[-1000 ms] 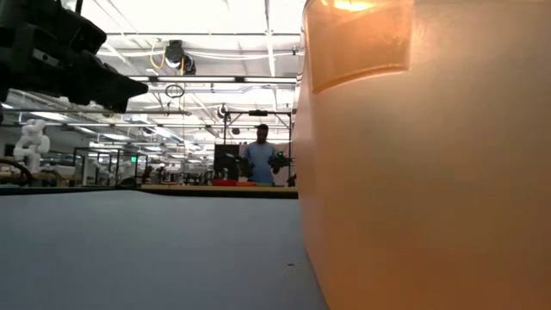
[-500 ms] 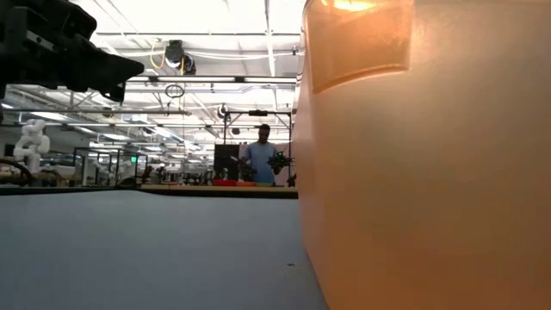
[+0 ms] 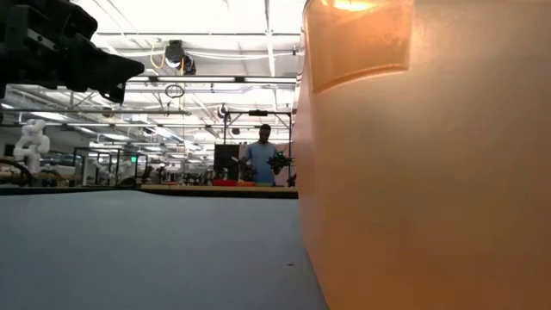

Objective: Sort candy
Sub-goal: Return to Home Position

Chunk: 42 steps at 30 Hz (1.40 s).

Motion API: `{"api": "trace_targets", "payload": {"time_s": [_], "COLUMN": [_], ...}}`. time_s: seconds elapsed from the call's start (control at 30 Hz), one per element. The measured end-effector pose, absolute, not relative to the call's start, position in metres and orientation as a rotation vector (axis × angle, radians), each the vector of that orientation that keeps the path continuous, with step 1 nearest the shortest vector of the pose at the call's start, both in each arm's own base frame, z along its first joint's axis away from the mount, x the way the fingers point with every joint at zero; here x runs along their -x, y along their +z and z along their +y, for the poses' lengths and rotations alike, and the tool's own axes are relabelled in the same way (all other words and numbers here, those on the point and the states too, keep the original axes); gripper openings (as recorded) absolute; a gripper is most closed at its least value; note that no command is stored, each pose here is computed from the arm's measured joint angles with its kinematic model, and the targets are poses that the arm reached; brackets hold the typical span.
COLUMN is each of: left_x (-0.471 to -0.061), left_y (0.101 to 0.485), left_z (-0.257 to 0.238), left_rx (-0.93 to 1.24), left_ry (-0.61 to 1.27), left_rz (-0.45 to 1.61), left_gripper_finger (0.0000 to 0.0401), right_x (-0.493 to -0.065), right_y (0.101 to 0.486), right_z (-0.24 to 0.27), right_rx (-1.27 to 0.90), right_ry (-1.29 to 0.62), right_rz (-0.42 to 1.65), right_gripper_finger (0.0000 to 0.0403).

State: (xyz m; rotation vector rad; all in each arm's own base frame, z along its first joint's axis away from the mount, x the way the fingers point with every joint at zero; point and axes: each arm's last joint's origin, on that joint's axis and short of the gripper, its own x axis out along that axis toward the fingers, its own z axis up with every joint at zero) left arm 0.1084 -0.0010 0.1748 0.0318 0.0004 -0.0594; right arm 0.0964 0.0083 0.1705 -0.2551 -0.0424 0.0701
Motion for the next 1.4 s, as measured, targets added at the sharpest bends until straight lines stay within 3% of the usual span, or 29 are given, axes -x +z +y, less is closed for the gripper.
{"api": "trace_targets", "payload": {"time_s": [0.87, 1.1, 1.4], "left_x": [-0.108, -0.104, -0.099], "left_y": [0.167, 0.171, 0.166], "left_z": [-0.001, -0.004, 0.000], "left_rx": [-0.016, -0.011, -0.009], "left_ry": [-0.066, -0.160, -0.060], "left_rz": [0.011, -0.038, -0.006], "left_gripper_finger": [0.0000, 0.0000, 0.0000], "right_x": [-0.097, -0.097, -0.097], "right_y": [0.170, 0.170, 0.170], "right_z": [-0.003, -0.004, -0.004], "right_rx": [0.245, 0.245, 0.179], "right_ry": [-0.034, -0.038, -0.040], "right_rz": [-0.025, -0.024, -0.025], "right_gripper_finger": [0.0000, 0.0000, 0.0000]}}
